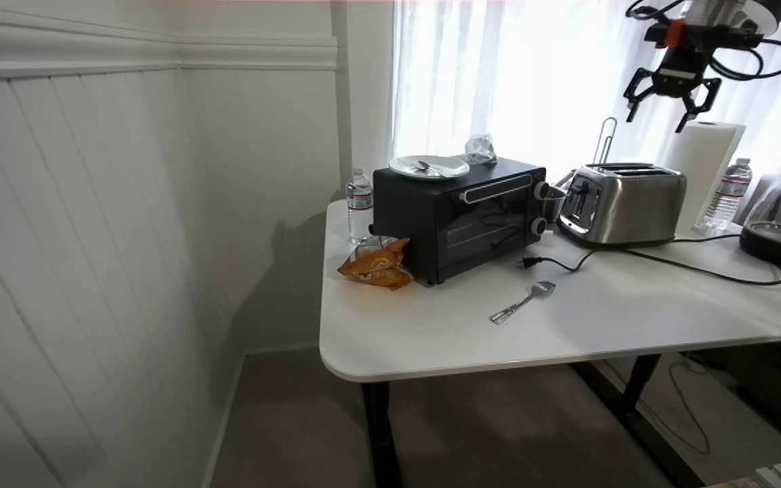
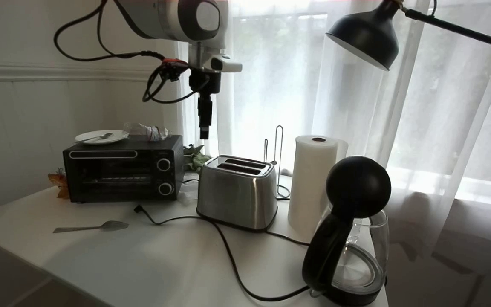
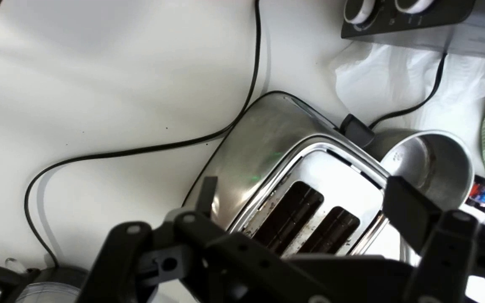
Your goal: Turn the toaster to have its cord facing the paper towel holder
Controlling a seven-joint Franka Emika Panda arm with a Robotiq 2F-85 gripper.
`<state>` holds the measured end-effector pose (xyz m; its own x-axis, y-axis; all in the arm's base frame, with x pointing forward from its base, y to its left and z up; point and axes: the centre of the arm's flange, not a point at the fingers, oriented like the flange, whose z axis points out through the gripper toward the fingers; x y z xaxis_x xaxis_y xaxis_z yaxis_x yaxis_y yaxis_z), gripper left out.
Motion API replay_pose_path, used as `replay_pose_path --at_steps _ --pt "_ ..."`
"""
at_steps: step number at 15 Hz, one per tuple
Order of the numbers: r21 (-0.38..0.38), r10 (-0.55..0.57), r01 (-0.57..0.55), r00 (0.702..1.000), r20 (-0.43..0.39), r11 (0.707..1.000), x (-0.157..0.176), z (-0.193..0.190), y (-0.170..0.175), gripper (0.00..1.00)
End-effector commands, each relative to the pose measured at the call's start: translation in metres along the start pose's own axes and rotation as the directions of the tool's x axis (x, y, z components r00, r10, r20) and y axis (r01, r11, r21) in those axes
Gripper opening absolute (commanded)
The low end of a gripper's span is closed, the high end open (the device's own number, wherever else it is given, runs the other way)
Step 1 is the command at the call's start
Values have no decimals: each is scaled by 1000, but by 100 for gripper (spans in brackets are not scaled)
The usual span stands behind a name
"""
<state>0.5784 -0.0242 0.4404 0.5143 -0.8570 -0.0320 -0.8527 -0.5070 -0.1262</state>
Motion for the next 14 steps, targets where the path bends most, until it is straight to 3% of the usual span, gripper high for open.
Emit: replay_pose_path --at_steps 1,3,7,14 --pt "-8 152 -154 980 -125 988 -3 17 -45 100" --pt "-13 225 -231 960 -167 973 5 28 -61 100" --pt "-37 350 -361 920 -178 932 29 52 -81 100" --pt "-24 463 -475 867 -182 880 74 80 -101 100"
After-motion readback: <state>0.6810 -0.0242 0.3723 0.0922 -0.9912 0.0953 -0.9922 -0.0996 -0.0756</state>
